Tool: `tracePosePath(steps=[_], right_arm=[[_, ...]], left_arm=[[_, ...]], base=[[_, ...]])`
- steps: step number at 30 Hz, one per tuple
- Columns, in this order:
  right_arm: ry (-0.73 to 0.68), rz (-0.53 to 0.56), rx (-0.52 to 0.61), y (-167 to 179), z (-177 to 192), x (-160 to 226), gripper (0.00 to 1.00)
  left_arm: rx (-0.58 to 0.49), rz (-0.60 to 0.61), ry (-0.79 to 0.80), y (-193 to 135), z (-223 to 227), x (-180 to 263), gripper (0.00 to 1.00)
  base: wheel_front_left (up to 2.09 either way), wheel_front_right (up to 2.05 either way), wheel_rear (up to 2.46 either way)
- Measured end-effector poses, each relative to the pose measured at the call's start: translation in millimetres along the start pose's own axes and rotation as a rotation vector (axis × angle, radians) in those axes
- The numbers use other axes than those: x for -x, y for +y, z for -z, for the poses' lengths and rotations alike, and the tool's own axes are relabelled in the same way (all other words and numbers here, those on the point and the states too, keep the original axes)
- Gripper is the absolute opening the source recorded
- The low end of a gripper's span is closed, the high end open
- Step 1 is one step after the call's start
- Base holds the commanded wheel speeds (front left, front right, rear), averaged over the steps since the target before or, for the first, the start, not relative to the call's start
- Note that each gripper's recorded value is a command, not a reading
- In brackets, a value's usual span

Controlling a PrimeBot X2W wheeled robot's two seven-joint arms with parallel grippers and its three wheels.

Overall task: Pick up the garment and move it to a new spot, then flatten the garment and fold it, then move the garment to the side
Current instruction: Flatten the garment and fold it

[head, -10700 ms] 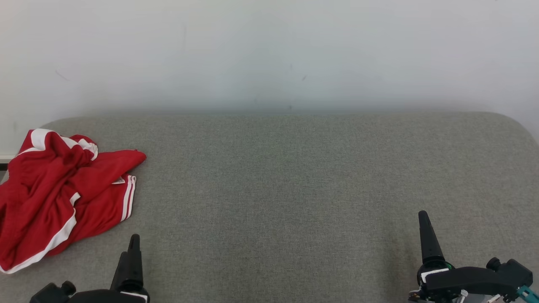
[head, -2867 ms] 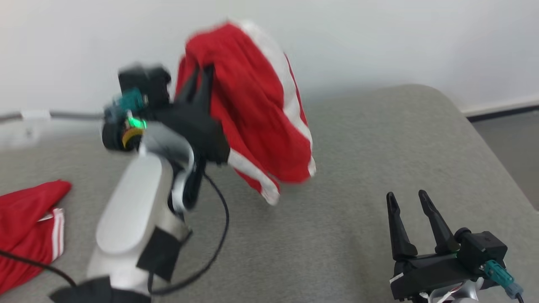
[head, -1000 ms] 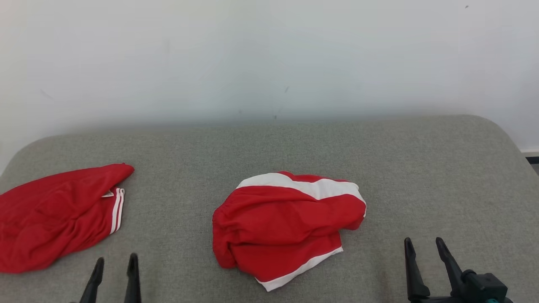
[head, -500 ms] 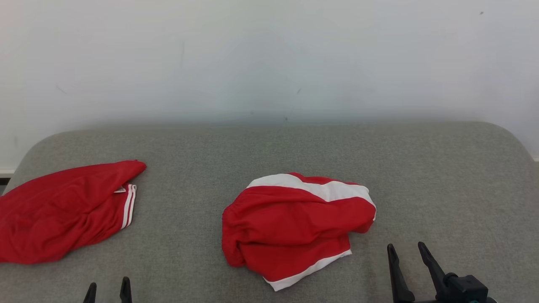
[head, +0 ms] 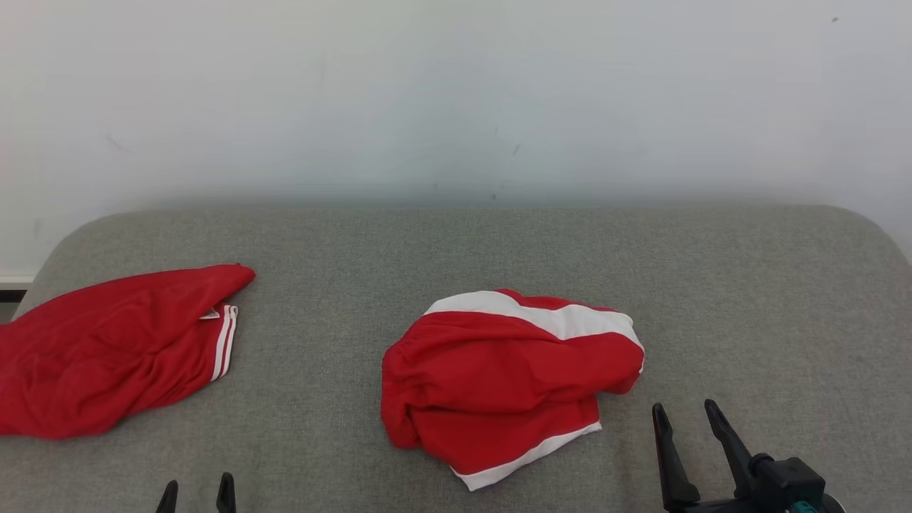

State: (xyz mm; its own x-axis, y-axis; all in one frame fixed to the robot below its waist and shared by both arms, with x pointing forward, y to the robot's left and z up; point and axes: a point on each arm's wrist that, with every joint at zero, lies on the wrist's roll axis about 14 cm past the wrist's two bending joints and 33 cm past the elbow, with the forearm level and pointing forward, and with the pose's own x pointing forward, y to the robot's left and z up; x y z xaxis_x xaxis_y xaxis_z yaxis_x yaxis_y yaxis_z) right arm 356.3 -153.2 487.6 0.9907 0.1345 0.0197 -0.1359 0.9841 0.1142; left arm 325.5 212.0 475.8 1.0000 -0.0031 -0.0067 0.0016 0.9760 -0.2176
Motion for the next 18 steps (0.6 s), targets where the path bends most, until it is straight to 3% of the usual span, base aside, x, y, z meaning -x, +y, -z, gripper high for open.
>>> tracePosePath(steps=[18], right_arm=[[0.03, 0.0, -0.015, 0.9, 1.6, 0.5, 1.0]], left_arm=[[-0.023, 0.061, 0.021, -14.2, 0.2, -28.9, 1.0]], base=[[0.0, 0.0, 0.0]])
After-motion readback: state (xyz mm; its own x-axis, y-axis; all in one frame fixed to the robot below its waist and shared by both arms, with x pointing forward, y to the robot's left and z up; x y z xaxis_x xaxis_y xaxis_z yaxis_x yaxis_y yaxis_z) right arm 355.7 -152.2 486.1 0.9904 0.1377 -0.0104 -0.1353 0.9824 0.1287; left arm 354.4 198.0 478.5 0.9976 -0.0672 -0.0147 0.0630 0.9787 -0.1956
